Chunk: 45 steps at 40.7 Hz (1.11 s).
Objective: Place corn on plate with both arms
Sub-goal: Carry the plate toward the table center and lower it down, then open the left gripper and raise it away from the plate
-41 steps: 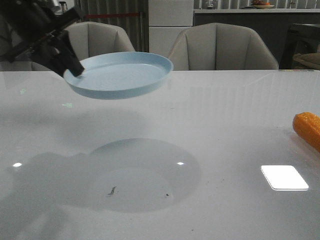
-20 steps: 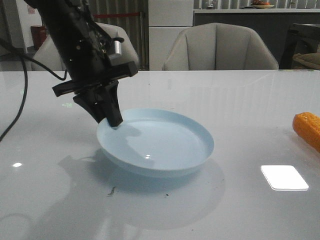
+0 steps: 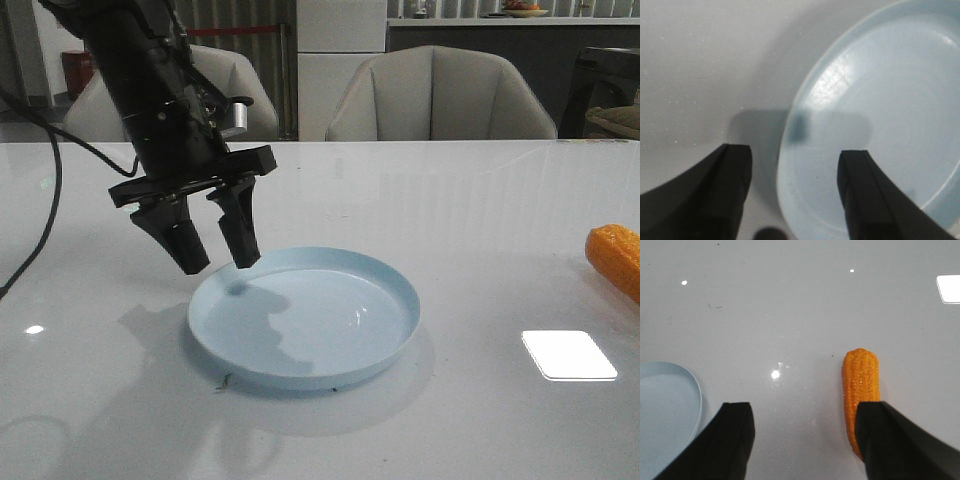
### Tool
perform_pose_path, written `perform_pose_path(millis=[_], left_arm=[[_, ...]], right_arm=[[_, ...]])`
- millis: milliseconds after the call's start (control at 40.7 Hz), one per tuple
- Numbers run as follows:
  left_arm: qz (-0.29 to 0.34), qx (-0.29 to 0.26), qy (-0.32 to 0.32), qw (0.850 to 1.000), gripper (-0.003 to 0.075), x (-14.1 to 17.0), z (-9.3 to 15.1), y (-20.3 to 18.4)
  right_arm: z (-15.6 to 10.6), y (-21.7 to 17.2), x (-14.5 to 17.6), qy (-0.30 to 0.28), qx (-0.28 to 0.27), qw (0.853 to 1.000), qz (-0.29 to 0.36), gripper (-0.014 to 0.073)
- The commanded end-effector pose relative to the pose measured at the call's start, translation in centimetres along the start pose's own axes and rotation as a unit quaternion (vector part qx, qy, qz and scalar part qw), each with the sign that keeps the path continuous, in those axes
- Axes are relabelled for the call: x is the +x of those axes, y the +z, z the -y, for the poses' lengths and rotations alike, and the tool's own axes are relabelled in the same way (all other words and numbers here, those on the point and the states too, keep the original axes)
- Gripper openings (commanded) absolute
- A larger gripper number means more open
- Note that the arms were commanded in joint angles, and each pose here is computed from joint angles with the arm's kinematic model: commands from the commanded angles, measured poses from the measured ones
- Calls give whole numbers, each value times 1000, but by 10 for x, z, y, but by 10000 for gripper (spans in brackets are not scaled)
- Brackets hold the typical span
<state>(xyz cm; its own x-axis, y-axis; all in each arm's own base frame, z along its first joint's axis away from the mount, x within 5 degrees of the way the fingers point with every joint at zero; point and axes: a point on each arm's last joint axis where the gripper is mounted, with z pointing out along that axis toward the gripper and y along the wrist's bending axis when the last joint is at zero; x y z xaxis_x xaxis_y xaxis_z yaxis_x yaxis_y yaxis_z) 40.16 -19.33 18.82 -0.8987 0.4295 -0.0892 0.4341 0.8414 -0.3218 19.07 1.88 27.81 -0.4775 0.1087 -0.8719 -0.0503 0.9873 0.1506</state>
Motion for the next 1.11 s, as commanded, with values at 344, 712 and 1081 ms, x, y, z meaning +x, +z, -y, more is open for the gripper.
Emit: perform_pose_path(millis=[344,712,1081], left_arm=[[128,-55,85,987,434,-22,22,-88],[365,-140,74,917,434,-2,22,-213],[504,-252,24,826,434,102,-5,-320]], right_arm=[[-2,-5,-14,-4,-3,1000,29,540],[-2,-5,-14,-4,-3,1000,31,540],[-2,-5,-14,-4,-3,1000,31,540]])
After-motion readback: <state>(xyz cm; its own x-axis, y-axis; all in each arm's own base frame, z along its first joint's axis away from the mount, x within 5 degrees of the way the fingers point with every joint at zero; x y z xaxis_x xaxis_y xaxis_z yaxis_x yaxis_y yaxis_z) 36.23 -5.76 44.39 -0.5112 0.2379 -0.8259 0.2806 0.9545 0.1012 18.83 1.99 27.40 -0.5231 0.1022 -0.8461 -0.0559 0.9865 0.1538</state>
